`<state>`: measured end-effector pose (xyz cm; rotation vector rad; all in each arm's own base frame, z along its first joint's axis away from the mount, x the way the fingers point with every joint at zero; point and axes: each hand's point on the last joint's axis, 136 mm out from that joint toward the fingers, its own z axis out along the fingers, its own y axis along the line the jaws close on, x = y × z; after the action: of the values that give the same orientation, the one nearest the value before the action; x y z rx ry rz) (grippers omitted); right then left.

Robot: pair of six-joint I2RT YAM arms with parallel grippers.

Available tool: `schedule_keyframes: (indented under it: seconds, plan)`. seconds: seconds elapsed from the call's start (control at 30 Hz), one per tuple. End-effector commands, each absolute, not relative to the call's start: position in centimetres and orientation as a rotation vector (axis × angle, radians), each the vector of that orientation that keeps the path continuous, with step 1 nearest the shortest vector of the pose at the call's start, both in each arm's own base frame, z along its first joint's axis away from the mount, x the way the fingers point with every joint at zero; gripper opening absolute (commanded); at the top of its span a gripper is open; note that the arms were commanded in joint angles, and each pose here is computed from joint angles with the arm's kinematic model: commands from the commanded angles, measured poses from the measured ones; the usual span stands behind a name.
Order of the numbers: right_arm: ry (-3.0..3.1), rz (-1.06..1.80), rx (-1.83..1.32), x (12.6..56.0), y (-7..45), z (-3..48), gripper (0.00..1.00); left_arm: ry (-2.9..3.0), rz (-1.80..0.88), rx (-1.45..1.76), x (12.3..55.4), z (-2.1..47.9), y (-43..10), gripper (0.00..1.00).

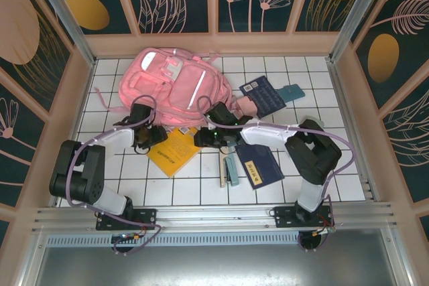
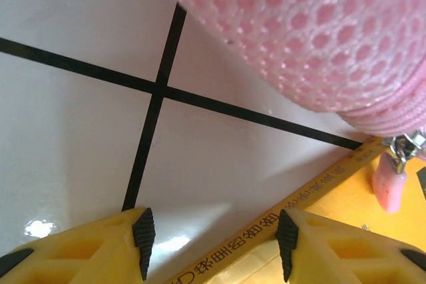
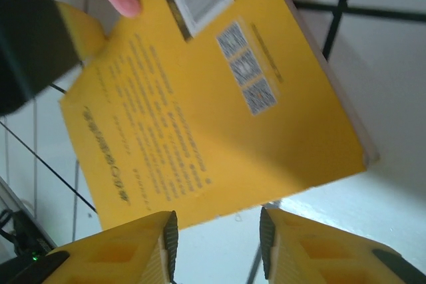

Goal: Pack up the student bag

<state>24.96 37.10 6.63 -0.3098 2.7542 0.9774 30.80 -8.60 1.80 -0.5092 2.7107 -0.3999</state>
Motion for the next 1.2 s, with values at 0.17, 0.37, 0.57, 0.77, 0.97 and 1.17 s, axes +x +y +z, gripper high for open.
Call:
schedule_keyframes:
  seconds: [0.17,0.37,0.57,0.77,0.97,1.17]
  plan:
    - [2.876,0.939,-0.207,23.8,35.9,2.6,0.37,2.784,-0.669,-0.616,25.3,0.7,-11.8,0.53]
    - [2.861,0.859,-0.139,26.4,34.8,2.1,0.38,2.753,-0.778,-0.672,22.7,1.1,-12.7,0.53]
    - [2.841,0.835,-0.172,28.5,35.6,2.9,0.38,2.693,-0.893,-0.687,21.5,1.7,-13.5,0.52]
    - [2.852,0.819,-0.16,27.7,36.4,3.9,0.45,2.669,-0.921,-0.648,21.1,2.2,-13.6,0.54]
    - [2.914,0.767,-0.122,24.4,36.1,3.2,0.49,2.685,-0.933,-0.622,20.5,1.6,-13.7,0.54]
    - [2.954,0.776,-0.13,22.0,36.3,1.7,0.48,2.681,-0.989,-0.59,20.1,1.8,-14.3,0.54]
